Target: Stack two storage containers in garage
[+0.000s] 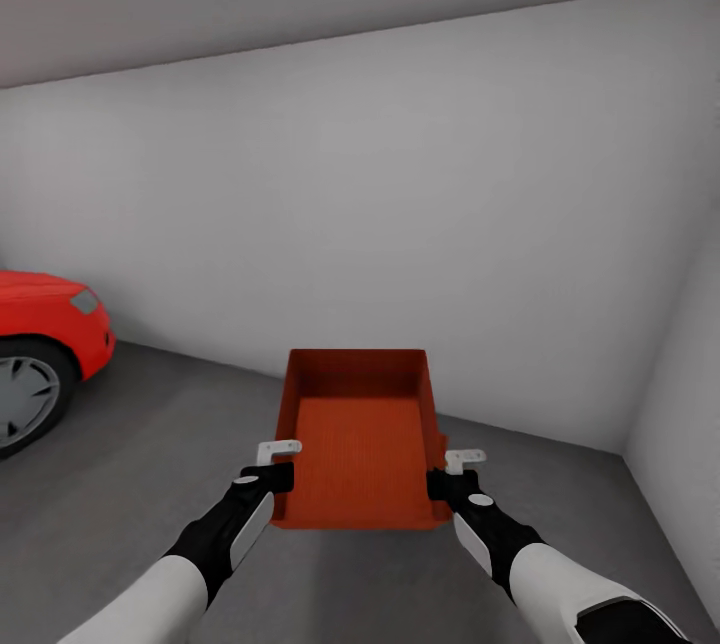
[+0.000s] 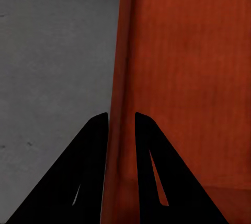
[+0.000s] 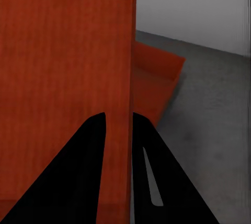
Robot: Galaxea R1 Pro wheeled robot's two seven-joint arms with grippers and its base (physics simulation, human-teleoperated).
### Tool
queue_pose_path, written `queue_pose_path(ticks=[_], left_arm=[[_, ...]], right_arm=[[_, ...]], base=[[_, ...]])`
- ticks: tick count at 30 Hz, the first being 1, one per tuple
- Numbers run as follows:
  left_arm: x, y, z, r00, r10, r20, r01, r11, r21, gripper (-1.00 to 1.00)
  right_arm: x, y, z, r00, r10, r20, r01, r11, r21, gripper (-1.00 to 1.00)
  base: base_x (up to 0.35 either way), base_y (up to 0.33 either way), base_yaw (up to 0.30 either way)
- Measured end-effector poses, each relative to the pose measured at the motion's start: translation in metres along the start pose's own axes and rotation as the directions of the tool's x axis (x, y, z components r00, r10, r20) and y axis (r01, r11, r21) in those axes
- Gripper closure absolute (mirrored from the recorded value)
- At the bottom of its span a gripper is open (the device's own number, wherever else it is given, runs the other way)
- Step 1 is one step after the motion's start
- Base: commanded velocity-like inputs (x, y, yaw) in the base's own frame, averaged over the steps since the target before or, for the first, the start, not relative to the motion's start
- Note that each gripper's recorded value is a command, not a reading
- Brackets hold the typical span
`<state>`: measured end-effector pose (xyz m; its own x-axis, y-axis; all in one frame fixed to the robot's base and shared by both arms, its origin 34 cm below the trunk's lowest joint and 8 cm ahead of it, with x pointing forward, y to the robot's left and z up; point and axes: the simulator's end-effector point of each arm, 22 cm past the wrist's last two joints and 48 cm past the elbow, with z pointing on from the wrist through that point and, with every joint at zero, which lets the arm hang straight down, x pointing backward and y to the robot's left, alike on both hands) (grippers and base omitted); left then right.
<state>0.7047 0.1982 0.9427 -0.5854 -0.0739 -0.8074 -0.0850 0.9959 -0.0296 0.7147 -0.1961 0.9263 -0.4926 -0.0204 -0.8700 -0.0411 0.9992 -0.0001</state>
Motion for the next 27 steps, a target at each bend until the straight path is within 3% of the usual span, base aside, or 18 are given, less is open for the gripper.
queue_pose_path(ticks=[13,27], left_arm=[[-0.0001,-0.0003,0.0,1.0,-0.001,0.0,0.001,1.0,0.0,1.0],[0.0004,-0.0003,0.0001,1.0,-0.002,-0.002,0.002,1.0,0.0,1.0]], right_arm=[[-0.0001,-0.0002,0.0,1.0,0.0,0.0,0.0,1.0,0.0,1.0],[0.0004,-0.0002,0.0,1.0,0.0,-0.002,0.0,1.0,0.0,1.0]], base=[[0.314,0.168,-0.277],[0.316,0.112,-0.028]])
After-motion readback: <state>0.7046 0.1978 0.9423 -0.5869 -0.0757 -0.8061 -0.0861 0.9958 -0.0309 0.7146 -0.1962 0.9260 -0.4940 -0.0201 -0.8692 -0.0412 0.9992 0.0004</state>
